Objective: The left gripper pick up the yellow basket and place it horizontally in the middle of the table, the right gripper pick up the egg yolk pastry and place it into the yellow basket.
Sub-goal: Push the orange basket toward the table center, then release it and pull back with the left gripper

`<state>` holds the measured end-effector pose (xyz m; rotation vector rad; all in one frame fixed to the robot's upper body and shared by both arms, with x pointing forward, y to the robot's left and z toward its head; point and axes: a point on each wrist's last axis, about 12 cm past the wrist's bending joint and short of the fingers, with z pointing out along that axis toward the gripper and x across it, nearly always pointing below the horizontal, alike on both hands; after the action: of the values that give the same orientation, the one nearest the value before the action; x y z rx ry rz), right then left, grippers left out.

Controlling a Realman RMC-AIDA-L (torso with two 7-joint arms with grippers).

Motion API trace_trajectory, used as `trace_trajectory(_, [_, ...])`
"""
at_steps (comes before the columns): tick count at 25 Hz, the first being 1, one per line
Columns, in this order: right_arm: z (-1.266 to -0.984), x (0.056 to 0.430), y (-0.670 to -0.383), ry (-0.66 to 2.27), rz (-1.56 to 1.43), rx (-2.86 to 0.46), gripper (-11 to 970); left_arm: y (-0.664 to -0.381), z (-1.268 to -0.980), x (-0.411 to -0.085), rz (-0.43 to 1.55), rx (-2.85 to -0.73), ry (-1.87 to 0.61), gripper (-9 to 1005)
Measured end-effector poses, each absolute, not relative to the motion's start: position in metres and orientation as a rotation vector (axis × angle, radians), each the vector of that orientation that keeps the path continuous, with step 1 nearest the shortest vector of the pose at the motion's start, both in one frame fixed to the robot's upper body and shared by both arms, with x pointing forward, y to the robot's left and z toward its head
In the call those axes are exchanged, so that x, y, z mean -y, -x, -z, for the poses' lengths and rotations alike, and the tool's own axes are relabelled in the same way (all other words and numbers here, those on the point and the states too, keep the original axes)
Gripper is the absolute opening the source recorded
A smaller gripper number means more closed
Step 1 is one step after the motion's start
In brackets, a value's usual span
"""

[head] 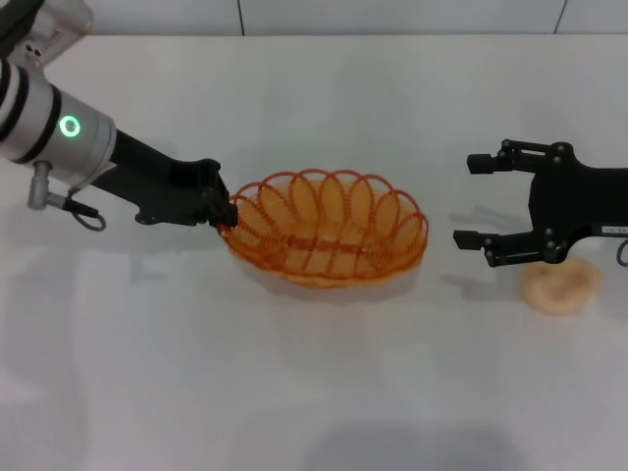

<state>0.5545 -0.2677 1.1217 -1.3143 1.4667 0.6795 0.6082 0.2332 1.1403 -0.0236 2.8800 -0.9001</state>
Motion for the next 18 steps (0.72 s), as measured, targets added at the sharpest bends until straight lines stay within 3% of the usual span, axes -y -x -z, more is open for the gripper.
trace_trajectory(10, [-1.120,0.273,-0.547,1.349,-0.699,-1.449,852,-0.609,-1.130,-0.210,0.922,-2.902,0.041,64])
trace_trajectory(18, [-1.120,0.276,-0.543,1.351,-0.689,-1.448,850,-0.612,-1.131,-0.213,0.948,-2.876,0.088,68])
